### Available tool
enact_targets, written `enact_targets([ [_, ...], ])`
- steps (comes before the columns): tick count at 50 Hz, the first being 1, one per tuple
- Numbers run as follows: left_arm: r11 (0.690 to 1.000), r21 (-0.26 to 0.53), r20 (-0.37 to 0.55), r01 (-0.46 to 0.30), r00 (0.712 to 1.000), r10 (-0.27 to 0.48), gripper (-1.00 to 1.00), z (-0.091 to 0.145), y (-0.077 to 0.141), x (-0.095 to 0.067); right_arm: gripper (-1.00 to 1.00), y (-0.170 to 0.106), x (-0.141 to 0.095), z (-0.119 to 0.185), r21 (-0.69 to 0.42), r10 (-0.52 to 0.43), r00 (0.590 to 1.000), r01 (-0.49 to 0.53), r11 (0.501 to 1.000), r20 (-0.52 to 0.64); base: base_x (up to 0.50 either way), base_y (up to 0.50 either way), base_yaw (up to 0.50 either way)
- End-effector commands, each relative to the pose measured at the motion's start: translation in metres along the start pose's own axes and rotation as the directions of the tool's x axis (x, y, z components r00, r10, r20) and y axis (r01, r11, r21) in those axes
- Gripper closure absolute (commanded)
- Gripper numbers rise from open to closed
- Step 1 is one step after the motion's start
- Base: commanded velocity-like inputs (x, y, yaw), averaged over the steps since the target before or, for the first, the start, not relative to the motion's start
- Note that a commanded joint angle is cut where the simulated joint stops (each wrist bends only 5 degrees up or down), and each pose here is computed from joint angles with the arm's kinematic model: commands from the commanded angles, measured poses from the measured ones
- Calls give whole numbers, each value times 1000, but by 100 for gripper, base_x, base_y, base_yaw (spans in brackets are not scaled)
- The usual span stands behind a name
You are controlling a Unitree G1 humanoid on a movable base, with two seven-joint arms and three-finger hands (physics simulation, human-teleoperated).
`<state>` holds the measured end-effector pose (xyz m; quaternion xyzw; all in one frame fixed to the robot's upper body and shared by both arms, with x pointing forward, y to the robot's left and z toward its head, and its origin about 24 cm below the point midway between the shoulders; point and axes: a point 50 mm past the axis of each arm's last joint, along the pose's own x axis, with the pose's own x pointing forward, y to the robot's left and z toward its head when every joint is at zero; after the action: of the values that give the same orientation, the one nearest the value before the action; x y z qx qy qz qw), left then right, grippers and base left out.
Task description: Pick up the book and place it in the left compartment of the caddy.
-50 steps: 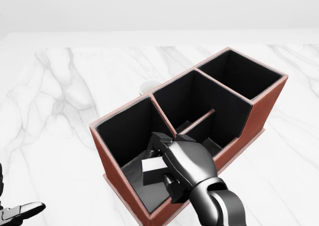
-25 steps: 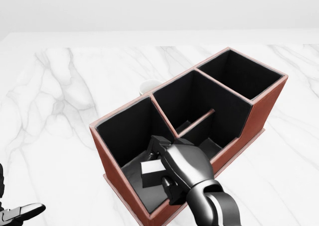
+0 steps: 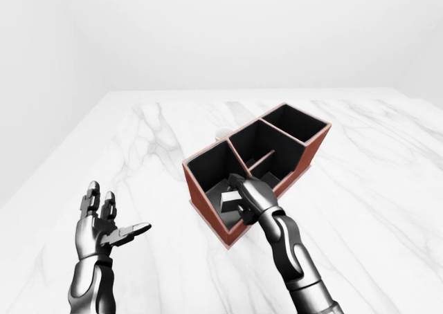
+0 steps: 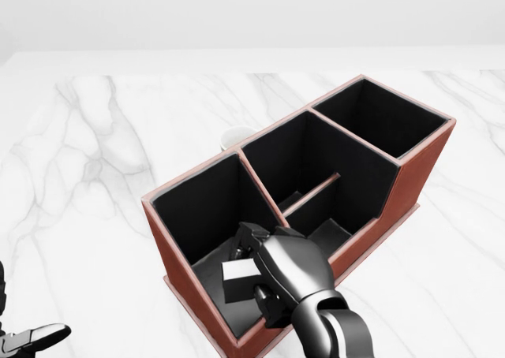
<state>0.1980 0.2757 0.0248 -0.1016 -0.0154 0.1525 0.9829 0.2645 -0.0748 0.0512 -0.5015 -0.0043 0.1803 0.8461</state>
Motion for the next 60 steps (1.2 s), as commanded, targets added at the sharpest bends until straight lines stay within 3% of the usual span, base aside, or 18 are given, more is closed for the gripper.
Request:
enact_targets([
  [1,1000,0,4,-1,1000,1,-100,1,0,-1,-100,-4,0,4,18,-39,999,38,999,16,0,0,0],
  [28,1000,-5,0,2,1000,-2,-100,0,0,0,-100,-12,-14,24,-20,-30,996,32,999,84,0,0,0],
  [36,1000,-5,2,5,1000,-5,-100,0,-1,1,-100,-30,-33,54,-96,-7,985,25,995,174,0,0,0],
  [39,1000,-6,-2,5,1000,-5,-100,-1,-1,1,-100,-39,-52,80,-81,84,956,-64,995,282,0,0,0],
  [44,1000,-7,-5,6,1000,-6,-100,-1,-1,1,-100,-76,-73,104,-113,-102,925,153,982,367,0,0,0],
  [48,1000,-6,4,7,1000,-7,-100,1,-2,0,-100,-104,-85,112,-148,-265,897,333,931,354,0,0,0],
  [49,1000,-7,6,8,1000,-8,-100,1,-1,0,-100,-116,-92,116,-151,-341,873,411,899,348,0,0,0],
  [53,1000,-7,10,9,1000,-9,-100,2,-1,-1,-100,-139,-105,119,-149,-495,819,550,822,291,0,0,0],
  [54,1000,-7,11,9,1000,-9,-100,2,-1,-1,-100,-150,-113,120,-155,-568,779,616,773,264,0,0,0],
  [60,1000,-4,25,12,1000,-12,-100,5,-3,-2,-100,-177,-133,115,-198,-736,655,754,626,169,0,0,0],
])
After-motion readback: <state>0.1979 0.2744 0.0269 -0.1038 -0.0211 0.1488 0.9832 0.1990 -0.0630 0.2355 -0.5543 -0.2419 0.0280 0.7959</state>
